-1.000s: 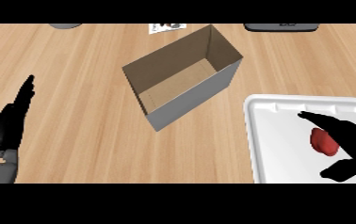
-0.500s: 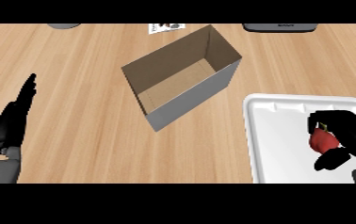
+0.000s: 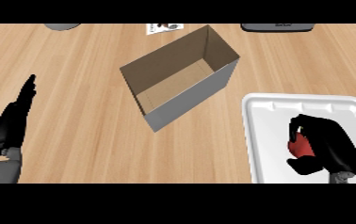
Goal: Pick the bell pepper from the tray and place it in the cardboard box
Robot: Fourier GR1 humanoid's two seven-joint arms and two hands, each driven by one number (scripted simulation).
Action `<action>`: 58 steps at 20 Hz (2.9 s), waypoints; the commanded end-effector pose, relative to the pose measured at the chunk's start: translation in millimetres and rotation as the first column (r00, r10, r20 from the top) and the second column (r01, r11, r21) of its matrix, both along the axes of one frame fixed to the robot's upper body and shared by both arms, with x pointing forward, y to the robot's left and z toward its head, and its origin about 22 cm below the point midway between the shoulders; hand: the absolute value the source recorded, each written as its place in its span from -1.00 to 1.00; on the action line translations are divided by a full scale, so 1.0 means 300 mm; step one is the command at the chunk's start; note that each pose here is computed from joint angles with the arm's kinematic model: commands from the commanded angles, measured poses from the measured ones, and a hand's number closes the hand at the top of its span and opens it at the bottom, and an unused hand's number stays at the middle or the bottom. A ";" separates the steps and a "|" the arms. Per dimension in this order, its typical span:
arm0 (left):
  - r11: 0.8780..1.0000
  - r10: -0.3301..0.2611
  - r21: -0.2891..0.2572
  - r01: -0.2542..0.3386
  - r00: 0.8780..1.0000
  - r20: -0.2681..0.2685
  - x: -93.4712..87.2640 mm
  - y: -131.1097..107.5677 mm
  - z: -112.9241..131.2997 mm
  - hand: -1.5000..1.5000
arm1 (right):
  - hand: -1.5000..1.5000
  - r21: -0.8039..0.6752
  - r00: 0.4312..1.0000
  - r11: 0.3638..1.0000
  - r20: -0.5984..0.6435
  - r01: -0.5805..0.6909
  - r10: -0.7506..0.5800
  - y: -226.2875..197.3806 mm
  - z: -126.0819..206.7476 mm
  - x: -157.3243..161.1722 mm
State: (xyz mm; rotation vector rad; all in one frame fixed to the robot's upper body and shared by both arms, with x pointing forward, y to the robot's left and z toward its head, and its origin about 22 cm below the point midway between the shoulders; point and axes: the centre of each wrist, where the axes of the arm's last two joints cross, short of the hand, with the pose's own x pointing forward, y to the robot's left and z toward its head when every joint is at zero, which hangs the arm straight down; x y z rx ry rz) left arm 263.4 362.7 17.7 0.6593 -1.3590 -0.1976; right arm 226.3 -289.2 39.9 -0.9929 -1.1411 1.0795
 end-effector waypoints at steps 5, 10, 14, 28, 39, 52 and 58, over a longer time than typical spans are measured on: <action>1.000 0.001 0.007 -0.001 1.000 0.006 0.009 0.029 -0.001 0.00 | 1.00 -0.009 0.957 0.998 0.284 0.058 -0.053 0.084 0.232 -0.046; 1.000 -0.026 -0.010 0.026 1.000 -0.007 0.034 -0.053 0.021 0.00 | 1.00 0.004 0.890 0.996 0.450 -0.085 0.074 0.145 0.341 -0.050; 1.000 -0.014 0.003 0.014 1.000 0.004 -0.041 -0.004 -0.020 0.00 | 1.00 0.033 0.884 0.987 0.451 -0.157 0.126 0.275 0.418 -0.035; 0.999 -0.044 -0.004 0.044 0.999 -0.003 -0.029 0.005 -0.039 0.00 | 1.00 0.359 0.909 0.914 0.416 -0.187 0.023 0.589 0.594 0.314; 0.999 -0.046 0.003 0.046 0.999 -0.002 0.032 -0.077 0.043 0.00 | 1.00 0.427 0.947 0.897 0.319 -0.117 -0.028 0.747 0.501 0.605; 0.997 -0.074 -0.008 0.074 0.997 0.008 0.081 -0.089 0.045 0.00 | -1.00 0.525 0.979 0.848 0.132 0.066 -0.157 0.780 0.317 0.716; 0.995 -0.099 -0.001 0.099 0.995 0.023 0.090 -0.054 0.039 0.00 | -1.00 0.569 0.954 0.822 0.259 -0.025 -0.150 0.778 0.307 0.733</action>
